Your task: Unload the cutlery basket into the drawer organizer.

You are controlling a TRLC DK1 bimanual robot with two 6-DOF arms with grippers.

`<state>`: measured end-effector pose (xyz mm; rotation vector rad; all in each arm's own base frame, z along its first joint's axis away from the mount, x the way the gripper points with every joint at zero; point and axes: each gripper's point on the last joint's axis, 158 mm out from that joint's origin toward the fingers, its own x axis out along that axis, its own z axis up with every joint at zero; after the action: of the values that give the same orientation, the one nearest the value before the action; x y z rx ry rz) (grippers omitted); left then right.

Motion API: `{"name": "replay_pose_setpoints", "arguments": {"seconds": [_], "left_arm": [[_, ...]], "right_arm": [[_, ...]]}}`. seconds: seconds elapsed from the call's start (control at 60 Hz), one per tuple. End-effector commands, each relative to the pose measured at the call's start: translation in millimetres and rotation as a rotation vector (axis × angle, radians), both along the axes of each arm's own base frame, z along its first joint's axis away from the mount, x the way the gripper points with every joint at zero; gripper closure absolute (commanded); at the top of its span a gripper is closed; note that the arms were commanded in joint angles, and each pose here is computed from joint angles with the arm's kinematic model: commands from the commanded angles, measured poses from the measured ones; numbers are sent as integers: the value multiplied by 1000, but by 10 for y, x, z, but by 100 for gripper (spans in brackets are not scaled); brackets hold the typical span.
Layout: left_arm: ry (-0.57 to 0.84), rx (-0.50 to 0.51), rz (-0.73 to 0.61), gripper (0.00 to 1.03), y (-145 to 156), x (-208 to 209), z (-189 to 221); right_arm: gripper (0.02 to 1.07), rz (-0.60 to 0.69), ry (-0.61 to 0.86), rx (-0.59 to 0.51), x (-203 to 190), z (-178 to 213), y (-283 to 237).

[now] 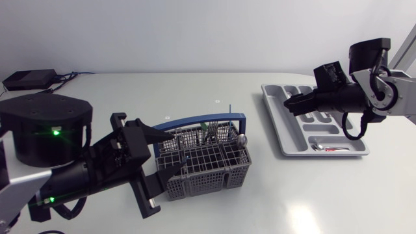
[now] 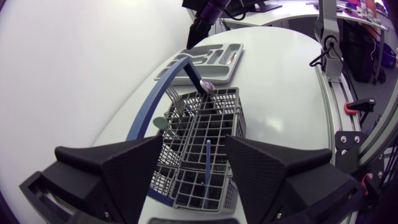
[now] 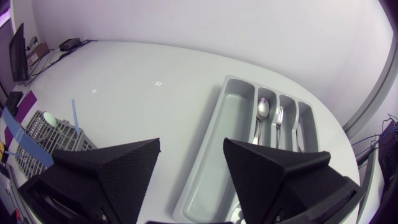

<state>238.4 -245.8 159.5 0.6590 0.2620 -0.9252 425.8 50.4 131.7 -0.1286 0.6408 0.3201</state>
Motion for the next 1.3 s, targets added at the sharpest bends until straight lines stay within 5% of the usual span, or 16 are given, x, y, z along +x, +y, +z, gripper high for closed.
{"name": "replay_pose_setpoints", "arguments": {"seconds": [0.0, 0.1, 0.7, 1.283], "left_arm": [[12, 46, -22, 35, 1, -10, -232], [16, 65, -30, 36, -17, 2, -337], [16, 79, -35, 93, -76, 71, -485], [4, 44, -68, 100, -161, 25, -330]], "right_arm": [[32, 32, 5, -11, -170, -19, 83], [32, 59, -8, -12, -306, 45, 183], [32, 103, -16, -20, -612, 99, 326], [32, 116, -20, -22, -684, 115, 358]]}}
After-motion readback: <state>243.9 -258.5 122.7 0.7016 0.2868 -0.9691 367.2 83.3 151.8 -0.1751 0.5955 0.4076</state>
